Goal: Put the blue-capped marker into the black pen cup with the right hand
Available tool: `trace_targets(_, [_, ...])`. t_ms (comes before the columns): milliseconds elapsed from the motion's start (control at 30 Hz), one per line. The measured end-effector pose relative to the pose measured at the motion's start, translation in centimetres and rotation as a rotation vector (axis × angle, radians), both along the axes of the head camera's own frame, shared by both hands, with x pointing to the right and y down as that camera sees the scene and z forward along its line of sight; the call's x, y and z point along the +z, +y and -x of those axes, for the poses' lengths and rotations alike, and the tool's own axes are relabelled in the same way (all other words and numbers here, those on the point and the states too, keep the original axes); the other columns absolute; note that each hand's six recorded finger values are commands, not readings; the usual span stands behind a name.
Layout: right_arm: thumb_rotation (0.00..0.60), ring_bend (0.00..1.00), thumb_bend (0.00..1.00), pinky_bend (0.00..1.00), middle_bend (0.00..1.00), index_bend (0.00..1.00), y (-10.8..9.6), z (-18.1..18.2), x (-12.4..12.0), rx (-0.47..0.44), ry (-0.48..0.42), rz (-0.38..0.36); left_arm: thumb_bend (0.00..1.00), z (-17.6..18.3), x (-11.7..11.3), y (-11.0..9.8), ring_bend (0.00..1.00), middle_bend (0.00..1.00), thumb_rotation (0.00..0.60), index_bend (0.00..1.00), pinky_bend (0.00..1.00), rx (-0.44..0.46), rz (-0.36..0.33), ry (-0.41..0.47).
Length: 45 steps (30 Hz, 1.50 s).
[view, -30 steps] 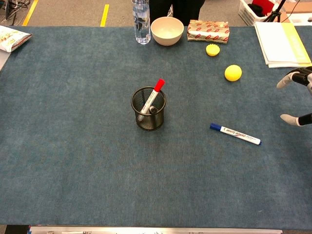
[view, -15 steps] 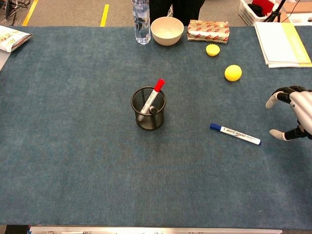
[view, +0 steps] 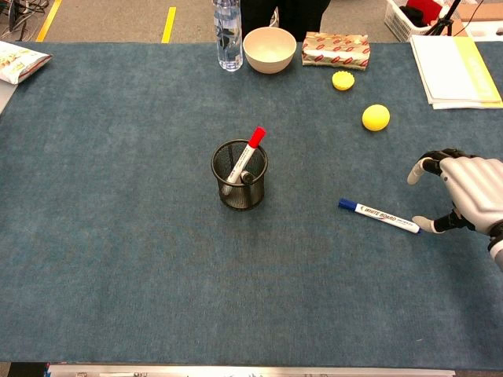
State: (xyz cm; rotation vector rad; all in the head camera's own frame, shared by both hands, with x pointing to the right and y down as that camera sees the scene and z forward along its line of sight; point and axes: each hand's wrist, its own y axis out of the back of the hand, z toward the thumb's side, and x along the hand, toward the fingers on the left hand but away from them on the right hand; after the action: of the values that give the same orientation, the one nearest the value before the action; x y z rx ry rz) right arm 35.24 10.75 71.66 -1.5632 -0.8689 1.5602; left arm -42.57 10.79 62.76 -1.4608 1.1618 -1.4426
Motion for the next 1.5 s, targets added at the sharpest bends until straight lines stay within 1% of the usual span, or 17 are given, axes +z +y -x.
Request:
trace_targets(467, [0.600, 0.16, 0.15, 0.23, 0.25, 0.40, -0.2, 0.7, 0.2, 0.004, -0.010, 0.001, 0.15, 0.0, -0.1, 0.1, 0.28, 0.36, 0.600, 0.46, 0.45, 0.001, 0.001, -0.001])
trace_targets(833, [0.600, 0.16, 0.15, 0.23, 0.25, 0.40, 0.0, 1.8, 1.4, 0.009, -0.014, 0.026, 0.15, 0.0, 0.0, 0.1, 0.28, 0.36, 0.600, 0.46, 0.45, -0.001, 0.008, 0.003])
trace_targets(967, [0.600, 0.16, 0.15, 0.23, 0.25, 0.43, -0.1, 2.6, 1.9, 0.005, -0.031, 0.033, 0.15, 0.0, 0.1, 0.1, 0.28, 0.36, 0.600, 0.46, 0.45, 0.002, 0.011, 0.002])
trace_targets(1233, [0.600, 0.16, 0.16, 0.23, 0.25, 0.43, 0.0, 4.0, 2.5, -0.002, -0.047, 0.041, 0.15, 0.0, 0.1, 0.1, 0.28, 0.37, 0.600, 0.46, 0.45, 0.002, 0.015, 0.002])
trace_targets(1367, [0.600, 0.16, 0.21, 0.23, 0.25, 0.43, 0.0, 4.1, 2.9, 0.001, -0.039, 0.045, 0.15, -0.1, 0.1, 0.1, 0.28, 0.37, 0.600, 0.46, 0.45, 0.004, 0.014, 0.004])
trace_targets(1500, [0.600, 0.16, 0.22, 0.22, 0.25, 0.43, -0.1, 4.1, 3.2, 0.004, -0.034, 0.048, 0.15, -0.1, 0.1, 0.1, 0.28, 0.37, 0.600, 0.46, 0.45, 0.003, 0.015, 0.004])
